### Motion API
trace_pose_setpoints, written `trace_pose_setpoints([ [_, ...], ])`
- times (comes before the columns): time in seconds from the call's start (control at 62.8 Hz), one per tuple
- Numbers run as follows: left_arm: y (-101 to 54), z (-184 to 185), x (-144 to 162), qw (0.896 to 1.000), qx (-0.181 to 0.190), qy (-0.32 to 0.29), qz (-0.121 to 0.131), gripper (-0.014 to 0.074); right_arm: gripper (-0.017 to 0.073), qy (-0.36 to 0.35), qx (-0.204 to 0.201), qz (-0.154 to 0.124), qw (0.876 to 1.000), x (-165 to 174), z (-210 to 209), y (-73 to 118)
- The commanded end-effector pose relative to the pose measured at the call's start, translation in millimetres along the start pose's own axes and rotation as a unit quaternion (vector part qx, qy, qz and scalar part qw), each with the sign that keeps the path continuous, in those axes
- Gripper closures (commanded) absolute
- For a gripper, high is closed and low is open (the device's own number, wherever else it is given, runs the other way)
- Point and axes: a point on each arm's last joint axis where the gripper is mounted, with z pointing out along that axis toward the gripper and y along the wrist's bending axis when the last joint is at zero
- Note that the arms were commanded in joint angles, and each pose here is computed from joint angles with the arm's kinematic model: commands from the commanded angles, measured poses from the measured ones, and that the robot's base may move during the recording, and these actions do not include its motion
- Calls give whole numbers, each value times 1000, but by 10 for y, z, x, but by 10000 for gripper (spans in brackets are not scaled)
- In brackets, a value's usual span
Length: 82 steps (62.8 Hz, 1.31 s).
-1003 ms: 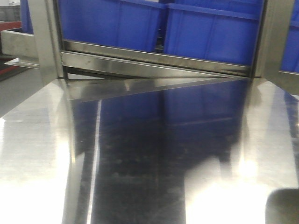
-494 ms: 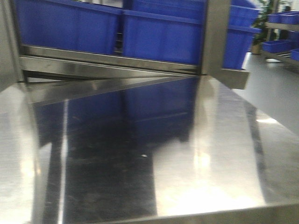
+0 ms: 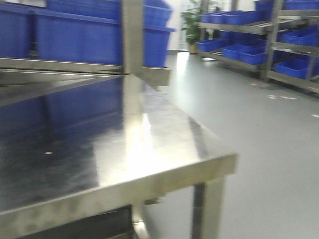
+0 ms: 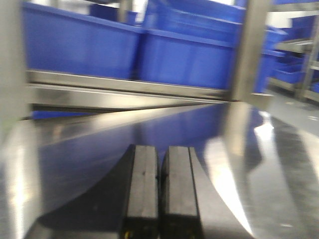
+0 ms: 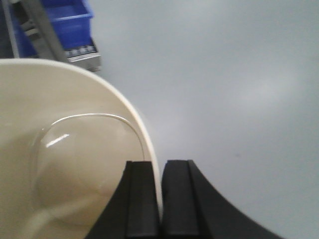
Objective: Move white bin to right shelf second layer
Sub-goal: 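Drive the base away from the table holding the bin in the right gripper, then drive along the aisle past the racks of blue bins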
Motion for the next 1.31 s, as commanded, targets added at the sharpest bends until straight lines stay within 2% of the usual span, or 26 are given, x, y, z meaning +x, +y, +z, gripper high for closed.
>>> trace_pose_setpoints([
  [0.0, 3, -5, 11, 999, 1, -34, -5, 509, 510, -56, 0, 1, 998, -146, -70, 2],
  [1.29, 3, -5, 11, 999, 1, -34, -5, 509, 510, -56, 0, 1, 998, -145, -70, 2],
])
